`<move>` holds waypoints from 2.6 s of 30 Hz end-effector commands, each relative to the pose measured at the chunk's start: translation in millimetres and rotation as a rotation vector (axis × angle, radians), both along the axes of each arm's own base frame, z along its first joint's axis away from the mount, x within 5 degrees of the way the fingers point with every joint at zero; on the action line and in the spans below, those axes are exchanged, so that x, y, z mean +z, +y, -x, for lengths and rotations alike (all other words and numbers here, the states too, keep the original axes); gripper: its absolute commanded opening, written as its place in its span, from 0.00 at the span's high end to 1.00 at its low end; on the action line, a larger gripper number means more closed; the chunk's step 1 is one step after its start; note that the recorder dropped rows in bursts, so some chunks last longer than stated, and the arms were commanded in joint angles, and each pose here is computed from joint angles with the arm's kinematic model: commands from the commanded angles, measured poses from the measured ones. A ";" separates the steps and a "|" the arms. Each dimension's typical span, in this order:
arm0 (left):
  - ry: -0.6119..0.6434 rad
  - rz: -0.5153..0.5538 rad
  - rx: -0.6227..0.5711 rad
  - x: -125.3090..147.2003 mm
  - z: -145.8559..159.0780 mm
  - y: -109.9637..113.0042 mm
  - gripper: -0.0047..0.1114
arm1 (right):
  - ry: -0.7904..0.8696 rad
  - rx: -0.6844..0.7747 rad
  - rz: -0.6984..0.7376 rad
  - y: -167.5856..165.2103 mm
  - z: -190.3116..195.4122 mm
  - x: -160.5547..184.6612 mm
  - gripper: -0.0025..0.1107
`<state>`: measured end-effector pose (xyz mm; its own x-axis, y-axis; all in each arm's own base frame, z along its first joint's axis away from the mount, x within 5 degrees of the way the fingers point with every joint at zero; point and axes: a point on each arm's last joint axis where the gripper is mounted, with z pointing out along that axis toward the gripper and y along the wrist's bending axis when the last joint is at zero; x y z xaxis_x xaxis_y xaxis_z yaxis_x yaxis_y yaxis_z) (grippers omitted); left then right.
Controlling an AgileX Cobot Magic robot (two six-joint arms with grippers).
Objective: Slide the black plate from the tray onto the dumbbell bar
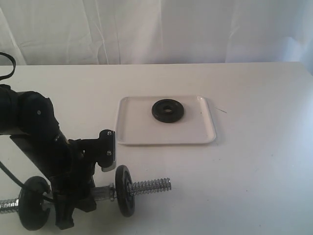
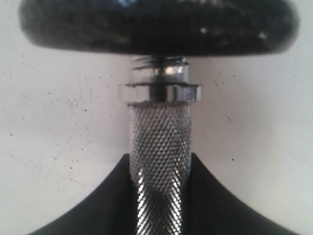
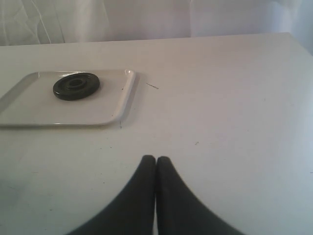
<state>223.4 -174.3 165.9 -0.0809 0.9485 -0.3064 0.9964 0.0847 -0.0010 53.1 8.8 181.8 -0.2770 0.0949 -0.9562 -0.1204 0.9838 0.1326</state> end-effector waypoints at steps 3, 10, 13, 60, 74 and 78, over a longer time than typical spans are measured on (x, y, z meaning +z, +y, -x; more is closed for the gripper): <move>0.039 0.007 -0.004 4.0 3.9 -2.7 0.96 | -0.010 0.002 -0.001 0.1 0.3 0.5 0.98; 0.018 0.035 -0.020 24.1 4.5 -3.8 0.96 | -0.010 0.002 -0.001 0.1 0.3 0.5 0.98; 0.005 0.045 -0.022 29.8 5.7 -3.2 0.96 | -0.010 0.002 -0.001 0.1 0.3 0.5 0.98; -0.010 0.170 0.279 72.1 16.5 3.6 0.96 | -0.571 -0.028 -0.226 -3.3 1.9 53.3 0.98; -0.011 0.186 0.332 72.7 14.5 3.0 0.96 | -0.791 0.003 -0.481 -6.9 12.6 77.5 0.98; -0.011 0.186 0.332 72.7 14.5 3.0 0.96 | -0.591 -0.006 -0.418 -3.5 6.7 92.4 0.98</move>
<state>211.1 -165.5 216.8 -0.3588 0.8563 -0.3716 0.9266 0.3746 -0.0316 42.8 3.1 264.4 0.3751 0.5136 -0.7717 -0.3213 0.8529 0.4114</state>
